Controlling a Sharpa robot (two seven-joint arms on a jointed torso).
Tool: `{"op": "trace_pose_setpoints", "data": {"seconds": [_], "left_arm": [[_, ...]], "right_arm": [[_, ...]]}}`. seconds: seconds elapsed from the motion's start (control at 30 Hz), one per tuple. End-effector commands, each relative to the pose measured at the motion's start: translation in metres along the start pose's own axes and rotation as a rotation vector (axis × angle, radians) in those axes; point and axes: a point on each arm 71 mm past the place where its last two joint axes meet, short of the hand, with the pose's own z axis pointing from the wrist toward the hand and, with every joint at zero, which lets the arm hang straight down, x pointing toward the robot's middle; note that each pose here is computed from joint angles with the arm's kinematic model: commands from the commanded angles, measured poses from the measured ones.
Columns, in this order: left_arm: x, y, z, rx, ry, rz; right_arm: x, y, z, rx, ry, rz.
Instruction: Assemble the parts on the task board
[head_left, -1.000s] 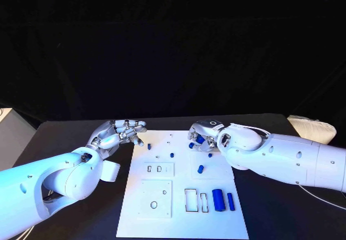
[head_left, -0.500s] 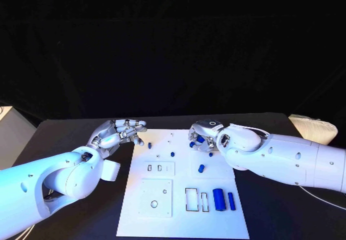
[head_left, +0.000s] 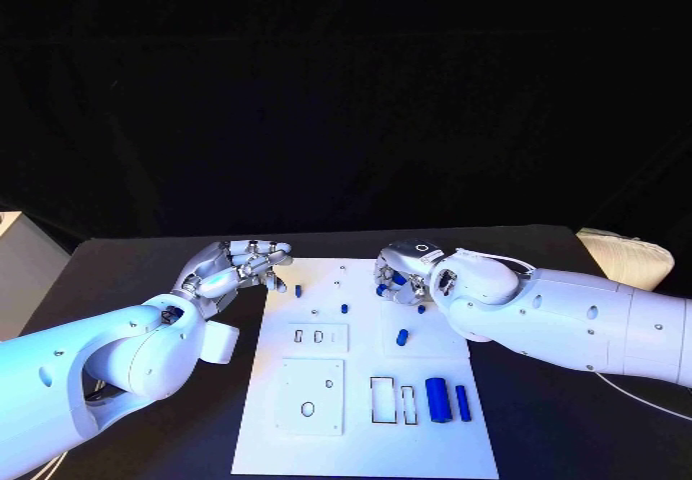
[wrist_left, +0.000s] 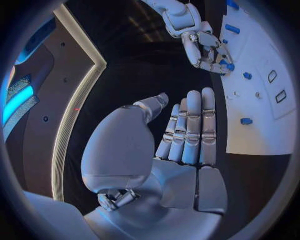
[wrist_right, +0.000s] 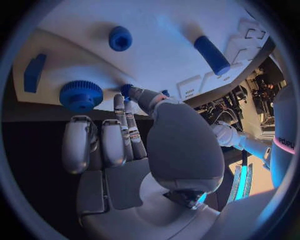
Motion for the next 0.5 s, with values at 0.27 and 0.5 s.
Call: {"op": "trace_pose_setpoints", "data": {"seconds": [0.27, 0.5], "left_arm": [[0.0008, -0.0017, 0.0005, 0.007, 0.018, -0.004], [0.0008, -0.0015, 0.0008, 0.006, 0.018, -0.004]], "right_arm": [[0.0050, 0.0015, 0.0013, 0.013, 0.026, -0.010], [0.0077, 0.0013, 0.0023, 0.023, 0.049, -0.012]]}}
